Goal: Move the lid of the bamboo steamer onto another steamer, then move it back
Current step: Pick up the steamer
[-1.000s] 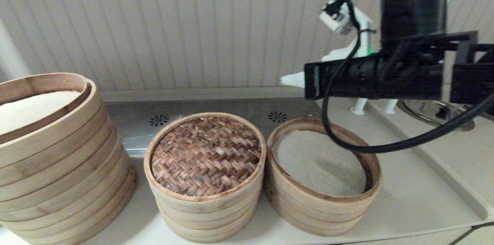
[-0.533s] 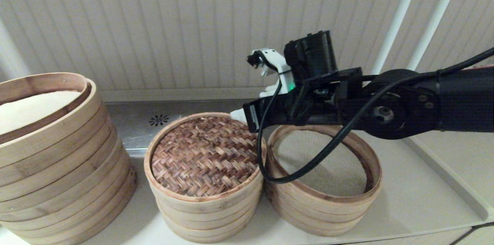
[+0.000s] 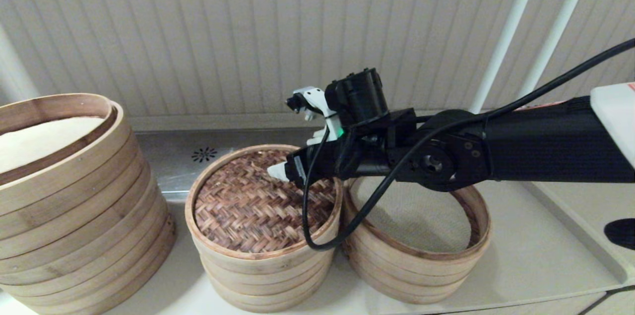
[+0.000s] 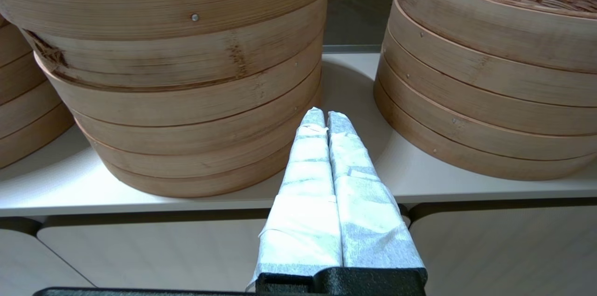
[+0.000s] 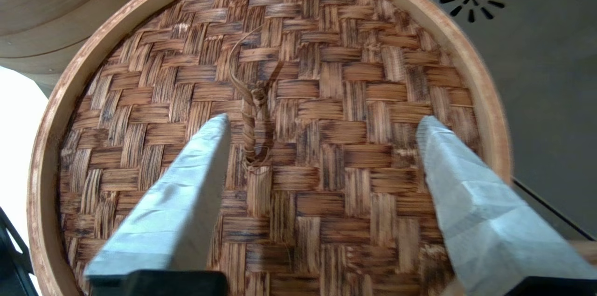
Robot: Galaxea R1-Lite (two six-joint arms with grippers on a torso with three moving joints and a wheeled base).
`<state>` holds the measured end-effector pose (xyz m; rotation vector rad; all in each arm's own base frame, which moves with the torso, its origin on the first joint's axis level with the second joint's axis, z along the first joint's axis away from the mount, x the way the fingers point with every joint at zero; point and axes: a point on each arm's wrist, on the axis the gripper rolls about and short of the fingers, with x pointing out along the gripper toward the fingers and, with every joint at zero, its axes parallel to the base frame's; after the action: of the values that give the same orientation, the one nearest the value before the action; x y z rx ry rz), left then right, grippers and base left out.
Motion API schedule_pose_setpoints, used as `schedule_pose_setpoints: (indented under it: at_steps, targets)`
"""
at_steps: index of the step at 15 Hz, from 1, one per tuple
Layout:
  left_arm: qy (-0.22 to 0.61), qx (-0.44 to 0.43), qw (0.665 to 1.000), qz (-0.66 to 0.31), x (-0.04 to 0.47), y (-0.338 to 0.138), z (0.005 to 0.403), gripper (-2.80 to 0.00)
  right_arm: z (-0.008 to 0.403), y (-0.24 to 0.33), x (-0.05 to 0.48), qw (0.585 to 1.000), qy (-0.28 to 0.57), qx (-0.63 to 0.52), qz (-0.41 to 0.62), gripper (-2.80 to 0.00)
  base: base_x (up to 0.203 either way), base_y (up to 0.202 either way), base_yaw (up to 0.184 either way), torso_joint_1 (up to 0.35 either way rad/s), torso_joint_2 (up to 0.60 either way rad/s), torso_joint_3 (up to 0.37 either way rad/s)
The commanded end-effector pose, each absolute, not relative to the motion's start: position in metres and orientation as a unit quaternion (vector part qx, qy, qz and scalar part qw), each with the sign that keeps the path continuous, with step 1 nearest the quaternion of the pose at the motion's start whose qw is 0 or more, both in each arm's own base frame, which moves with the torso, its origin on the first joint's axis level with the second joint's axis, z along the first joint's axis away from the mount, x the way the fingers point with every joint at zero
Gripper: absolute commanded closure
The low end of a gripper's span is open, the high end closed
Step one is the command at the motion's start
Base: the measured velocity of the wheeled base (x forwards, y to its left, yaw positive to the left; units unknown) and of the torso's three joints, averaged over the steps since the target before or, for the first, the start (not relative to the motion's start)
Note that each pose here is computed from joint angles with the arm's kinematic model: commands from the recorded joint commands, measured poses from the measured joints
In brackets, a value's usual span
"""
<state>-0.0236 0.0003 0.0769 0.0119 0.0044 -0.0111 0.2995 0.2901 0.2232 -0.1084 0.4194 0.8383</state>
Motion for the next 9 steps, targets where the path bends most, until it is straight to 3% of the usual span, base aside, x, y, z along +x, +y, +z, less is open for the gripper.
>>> schedule_pose_setpoints:
  at_steps: [1, 9]
  targets:
    - [0.003, 0.006, 1.0, -0.005, -0.024, 0.0, 0.077, 0.0, 0.219, 0.296, 0.301, 0.889, 0.205, -0.053, 0.407, -2.8, 0.0, 0.0, 0.0, 0.0, 0.0, 0.0]
    - [0.003, 0.006, 1.0, -0.005, -0.024, 0.0, 0.077, 0.0, 0.209, 0.316, 0.291, 0.879, 0.209, -0.066, 0.424, -2.8, 0.0, 0.0, 0.0, 0.0, 0.0, 0.0]
